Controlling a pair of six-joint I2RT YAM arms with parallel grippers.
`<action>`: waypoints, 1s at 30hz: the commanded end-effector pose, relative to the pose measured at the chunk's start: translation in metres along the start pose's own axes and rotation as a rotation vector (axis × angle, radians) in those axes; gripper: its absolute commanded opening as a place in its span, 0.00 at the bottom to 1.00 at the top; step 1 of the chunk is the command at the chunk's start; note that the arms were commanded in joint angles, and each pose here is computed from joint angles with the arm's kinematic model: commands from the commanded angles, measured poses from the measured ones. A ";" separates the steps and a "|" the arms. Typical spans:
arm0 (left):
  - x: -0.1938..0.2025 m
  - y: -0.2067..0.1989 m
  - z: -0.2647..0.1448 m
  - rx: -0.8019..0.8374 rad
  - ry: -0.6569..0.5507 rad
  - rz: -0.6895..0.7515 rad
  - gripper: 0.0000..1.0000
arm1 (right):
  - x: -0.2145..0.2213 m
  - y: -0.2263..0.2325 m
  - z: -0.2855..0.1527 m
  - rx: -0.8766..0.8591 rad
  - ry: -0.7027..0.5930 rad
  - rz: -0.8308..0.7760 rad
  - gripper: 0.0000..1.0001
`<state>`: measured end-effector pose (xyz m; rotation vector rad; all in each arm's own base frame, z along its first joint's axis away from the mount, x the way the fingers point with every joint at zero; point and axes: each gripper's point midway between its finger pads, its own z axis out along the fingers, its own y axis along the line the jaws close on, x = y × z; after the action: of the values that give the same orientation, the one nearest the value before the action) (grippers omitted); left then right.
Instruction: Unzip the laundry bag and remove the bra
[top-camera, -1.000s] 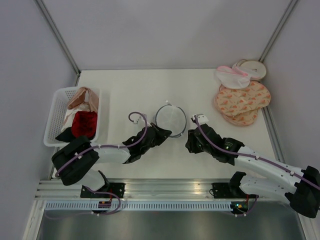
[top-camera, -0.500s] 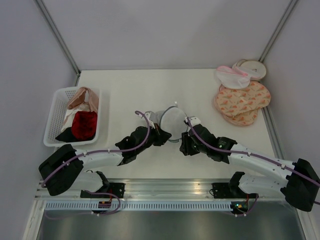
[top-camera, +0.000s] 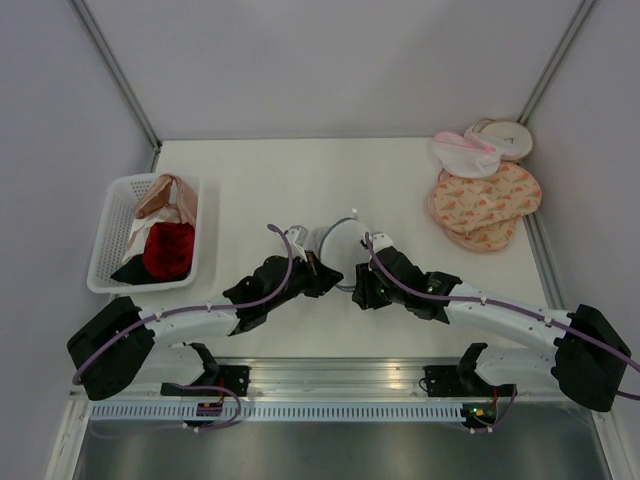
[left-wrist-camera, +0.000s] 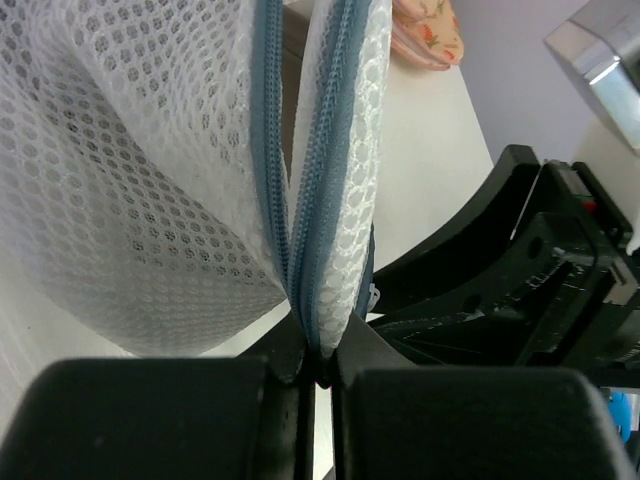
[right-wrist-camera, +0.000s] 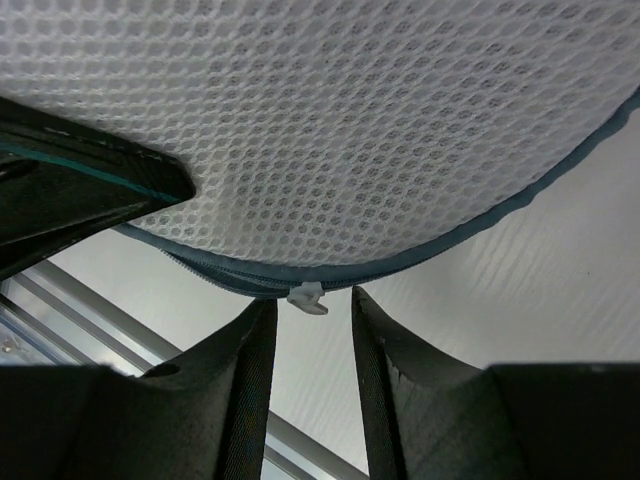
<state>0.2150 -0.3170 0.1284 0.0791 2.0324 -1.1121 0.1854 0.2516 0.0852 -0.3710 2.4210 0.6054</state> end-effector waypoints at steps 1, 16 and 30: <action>-0.019 -0.022 -0.006 0.082 -0.061 0.019 0.02 | -0.011 0.010 0.000 -0.036 -0.044 0.005 0.41; -0.009 -0.017 -0.004 0.077 -0.023 0.032 0.02 | -0.025 0.009 -0.011 -0.019 -0.095 -0.006 0.10; -0.024 -0.005 -0.013 0.053 0.035 0.152 0.02 | -0.002 -0.055 -0.027 0.332 0.033 -0.049 0.01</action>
<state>0.2141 -0.3047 0.1269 0.1588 2.0639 -1.0990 0.1879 0.2267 0.0902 -0.3509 2.4508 0.4323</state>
